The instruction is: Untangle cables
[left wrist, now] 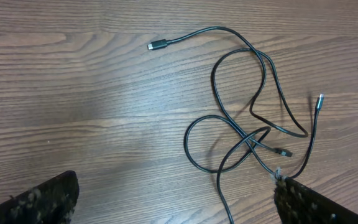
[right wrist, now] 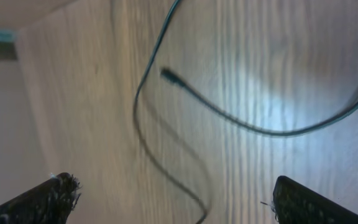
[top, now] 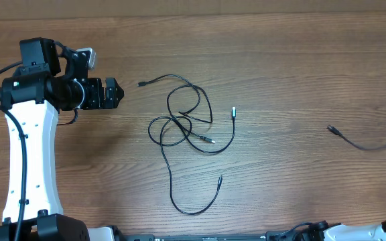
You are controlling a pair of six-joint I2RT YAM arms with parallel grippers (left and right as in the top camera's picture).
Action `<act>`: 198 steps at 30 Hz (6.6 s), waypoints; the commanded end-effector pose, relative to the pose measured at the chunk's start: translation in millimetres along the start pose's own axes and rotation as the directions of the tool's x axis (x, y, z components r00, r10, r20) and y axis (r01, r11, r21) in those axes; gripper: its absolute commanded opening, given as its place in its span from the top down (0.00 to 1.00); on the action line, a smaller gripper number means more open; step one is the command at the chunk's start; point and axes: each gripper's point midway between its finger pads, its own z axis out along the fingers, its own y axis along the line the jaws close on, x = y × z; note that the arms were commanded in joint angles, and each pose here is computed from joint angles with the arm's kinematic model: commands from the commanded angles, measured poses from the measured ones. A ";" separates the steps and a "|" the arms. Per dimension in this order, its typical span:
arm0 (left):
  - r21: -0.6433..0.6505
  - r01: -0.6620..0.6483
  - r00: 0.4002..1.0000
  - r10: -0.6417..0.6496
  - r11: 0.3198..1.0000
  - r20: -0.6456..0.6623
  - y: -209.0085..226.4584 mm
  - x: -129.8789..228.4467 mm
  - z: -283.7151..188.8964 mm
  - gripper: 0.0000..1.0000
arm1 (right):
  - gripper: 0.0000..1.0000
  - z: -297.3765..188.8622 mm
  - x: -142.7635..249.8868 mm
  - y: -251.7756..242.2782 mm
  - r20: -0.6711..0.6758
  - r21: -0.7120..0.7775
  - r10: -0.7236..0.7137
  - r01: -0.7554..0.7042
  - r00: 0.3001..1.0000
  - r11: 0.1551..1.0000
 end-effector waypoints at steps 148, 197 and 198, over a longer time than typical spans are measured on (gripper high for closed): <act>-0.006 -0.026 1.000 0.026 1.000 0.015 0.4 -4.8 -4.1 0.00 | 0.94 -101.4 -103.9 18.3 -0.014 0.911 -0.816 0.344 0.578 0.227; -0.006 -0.026 1.000 0.026 1.000 0.016 0.4 -4.8 -4.1 0.01 | 0.00 -20.8 457.7 129.9 -0.232 -0.749 -0.947 0.662 -0.225 0.026; -0.006 -0.026 1.000 0.026 1.000 0.016 0.4 -4.8 -4.1 0.00 | 0.00 -20.8 467.1 126.5 -0.220 -0.749 -0.941 0.662 -0.256 -0.005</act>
